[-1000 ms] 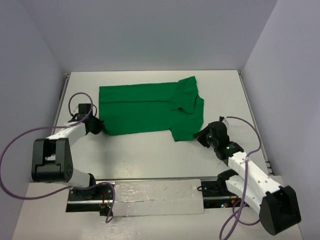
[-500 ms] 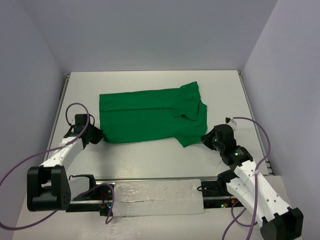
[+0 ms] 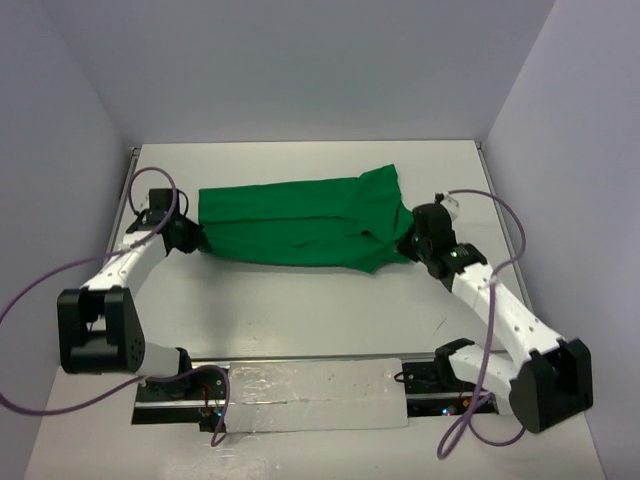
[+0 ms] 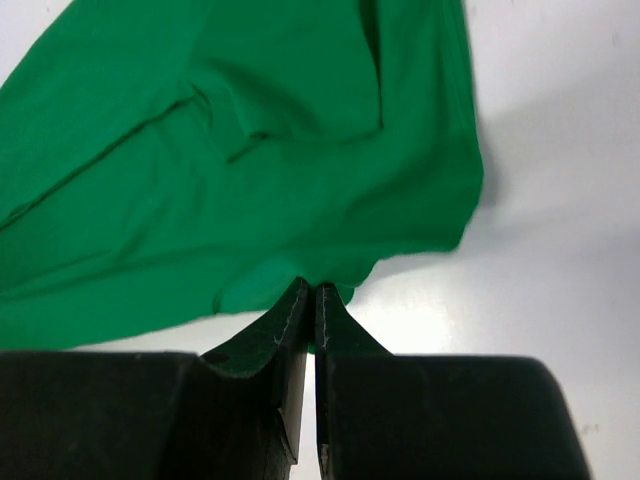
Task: Fold and stack the t-shirts
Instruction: Fold the other side of the tshirt into a rectangle
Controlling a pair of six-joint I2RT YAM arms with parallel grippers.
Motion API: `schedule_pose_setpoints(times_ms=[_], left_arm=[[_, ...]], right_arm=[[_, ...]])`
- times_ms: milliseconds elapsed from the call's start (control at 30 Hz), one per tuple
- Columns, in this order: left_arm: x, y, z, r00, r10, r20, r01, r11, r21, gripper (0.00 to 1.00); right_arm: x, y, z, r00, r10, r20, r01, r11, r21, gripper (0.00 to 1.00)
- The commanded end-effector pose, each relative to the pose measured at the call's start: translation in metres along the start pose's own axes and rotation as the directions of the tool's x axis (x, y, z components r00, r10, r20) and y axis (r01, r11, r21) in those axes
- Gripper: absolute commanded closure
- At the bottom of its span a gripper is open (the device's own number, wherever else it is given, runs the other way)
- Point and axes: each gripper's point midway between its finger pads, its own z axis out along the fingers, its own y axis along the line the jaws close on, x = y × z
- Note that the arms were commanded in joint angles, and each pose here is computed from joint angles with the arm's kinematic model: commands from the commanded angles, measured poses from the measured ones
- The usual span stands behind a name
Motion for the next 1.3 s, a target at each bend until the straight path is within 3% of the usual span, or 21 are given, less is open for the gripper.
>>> schedule_pose_setpoints(times_ms=[0, 300, 533, 767, 933, 1100, 1133, 1167, 1233, 1267], left_arm=[[-0.026, -0.032, 0.014, 0.999, 0.023, 0.038, -0.023, 1.0, 0.001, 0.9], [-0.029, -0.045, 0.058, 1.0, 0.027, -0.006, -0.027, 0.999, -0.038, 0.9], [-0.022, -0.041, 0.046, 0.997, 0.062, -0.035, -0.063, 0.997, -0.032, 0.9], [0.025, 0.009, 0.018, 0.991, 0.061, -0.118, -0.067, 0.997, -0.044, 0.9], [0.055, 0.039, 0.004, 0.985, 0.041, -0.168, -0.049, 0.998, -0.043, 0.9], [0.069, 0.067, -0.005, 0.982, 0.059, -0.182, -0.077, 0.993, -0.094, 0.89], [0.073, 0.073, -0.006, 0.98, 0.055, -0.19, -0.077, 0.991, -0.108, 0.83], [0.079, 0.083, -0.007, 0.979, 0.048, -0.2, -0.075, 0.989, -0.13, 0.7], [0.078, 0.093, -0.006, 0.982, 0.048, -0.182, -0.078, 0.984, -0.159, 0.35], [0.08, 0.096, -0.007, 0.982, 0.05, -0.182, -0.081, 0.983, -0.164, 0.23]], right_arm=[[-0.048, 0.031, 0.027, 0.995, -0.029, 0.096, 0.03, 1.0, -0.007, 0.91], [-0.085, 0.042, 0.076, 0.989, -0.057, 0.137, 0.048, 0.997, 0.068, 0.91], [-0.099, 0.047, 0.072, 0.988, -0.059, 0.141, 0.052, 0.997, 0.054, 0.91], [-0.055, 0.023, 0.029, 0.996, -0.041, 0.08, 0.041, 0.999, -0.005, 0.91], [0.001, -0.016, 0.013, 1.0, -0.019, 0.004, 0.019, 1.0, 0.001, 0.91], [0.015, -0.034, 0.004, 1.0, -0.027, -0.002, 0.027, 0.999, 0.022, 0.91], [0.017, -0.035, 0.004, 1.0, -0.029, -0.006, 0.029, 0.999, 0.021, 0.91], [0.02, -0.037, 0.003, 0.999, -0.031, -0.01, 0.031, 0.999, 0.022, 0.91], [0.021, -0.037, 0.004, 0.999, -0.031, -0.013, 0.031, 0.999, 0.018, 0.91], [0.022, -0.037, 0.004, 0.999, -0.031, -0.012, 0.031, 0.999, 0.016, 0.91]])
